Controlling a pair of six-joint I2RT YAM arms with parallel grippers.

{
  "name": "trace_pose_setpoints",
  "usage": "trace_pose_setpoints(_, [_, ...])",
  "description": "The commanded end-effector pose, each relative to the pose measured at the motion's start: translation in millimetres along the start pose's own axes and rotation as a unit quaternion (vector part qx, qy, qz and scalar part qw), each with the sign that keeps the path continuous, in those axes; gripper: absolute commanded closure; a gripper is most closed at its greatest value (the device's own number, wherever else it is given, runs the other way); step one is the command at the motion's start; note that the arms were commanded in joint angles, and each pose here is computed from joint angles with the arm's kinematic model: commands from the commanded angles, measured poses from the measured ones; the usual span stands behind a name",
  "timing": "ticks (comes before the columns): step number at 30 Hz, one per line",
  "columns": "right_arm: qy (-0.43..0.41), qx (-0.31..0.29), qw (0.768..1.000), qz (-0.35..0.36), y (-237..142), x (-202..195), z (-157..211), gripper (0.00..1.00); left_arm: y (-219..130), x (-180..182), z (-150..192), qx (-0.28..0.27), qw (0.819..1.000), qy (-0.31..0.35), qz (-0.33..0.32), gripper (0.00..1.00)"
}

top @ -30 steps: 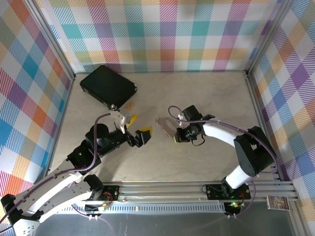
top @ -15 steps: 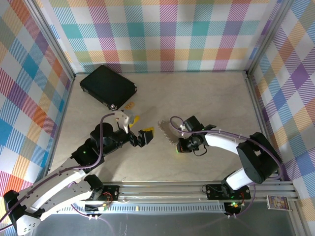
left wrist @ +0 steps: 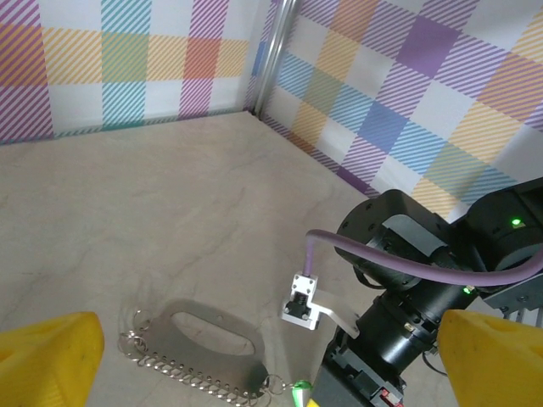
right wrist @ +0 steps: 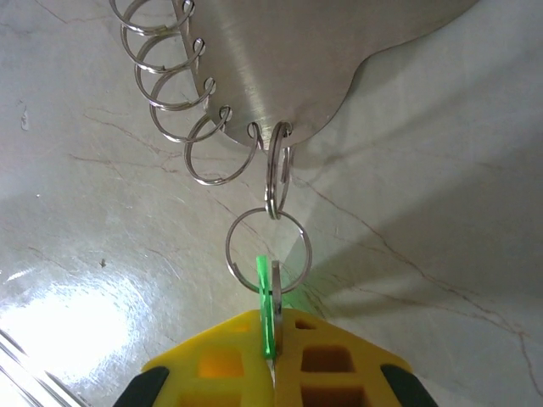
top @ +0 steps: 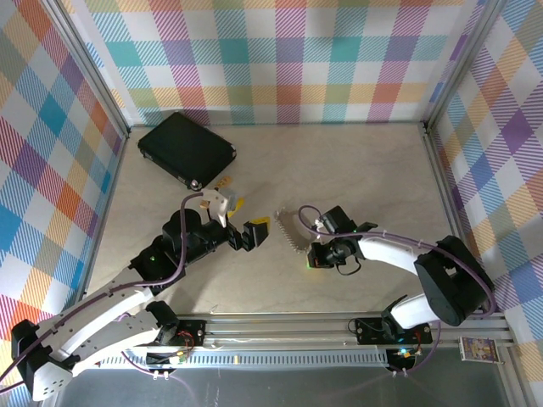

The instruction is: Put the keys on the keyring

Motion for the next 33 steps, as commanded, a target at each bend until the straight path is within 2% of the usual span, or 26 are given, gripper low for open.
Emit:
trace_pose_setpoints(1, [0.005, -0.001, 1.000, 0.011, 2, -7, 7, 0.91, 3, -1, -2, -0.010, 1.000, -0.005, 0.004, 0.00])
trace_pose_setpoints(10, [0.002, -0.021, 1.000, 0.011, -7, -8, 10, 0.79, 10, 5, 9, 0.011, 1.000, -0.008, -0.015, 0.00])
trace_pose_setpoints(18, [-0.007, -0.059, 0.998, 0.031, -27, -12, 13, 0.66, -2, 14, 11, 0.016, 0.998, -0.009, -0.055, 0.00])
trace_pose_setpoints(27, [-0.021, -0.123, 0.992, 0.034, -58, -10, 12, 0.28, -12, 26, 19, 0.045, 0.993, -0.012, -0.107, 0.00])
trace_pose_setpoints(30, [-0.031, -0.157, 0.987, 0.032, -72, -7, 10, 0.05, -16, 30, 19, 0.043, 0.991, -0.013, -0.123, 0.00])
trace_pose_setpoints(31, [-0.036, -0.170, 0.984, 0.033, -78, -6, 9, 0.01, -18, 33, 21, 0.044, 0.990, -0.014, -0.134, 0.00])
trace_pose_setpoints(33, [-0.045, -0.197, 0.979, 0.036, -89, -5, 7, 0.01, -23, 41, 24, 0.047, 0.984, -0.015, -0.171, 0.00])
Point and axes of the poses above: each hand's point on the last joint's axis, 136 mm out from that joint toward the fingers, its own y axis out along the fingers, its own x axis along the line the jaws close on, z = x × y, the point moved 5 cm from there along -y, back along the fingers, and after that the axes turned 10 degrees about y, right-handed, at the moved point
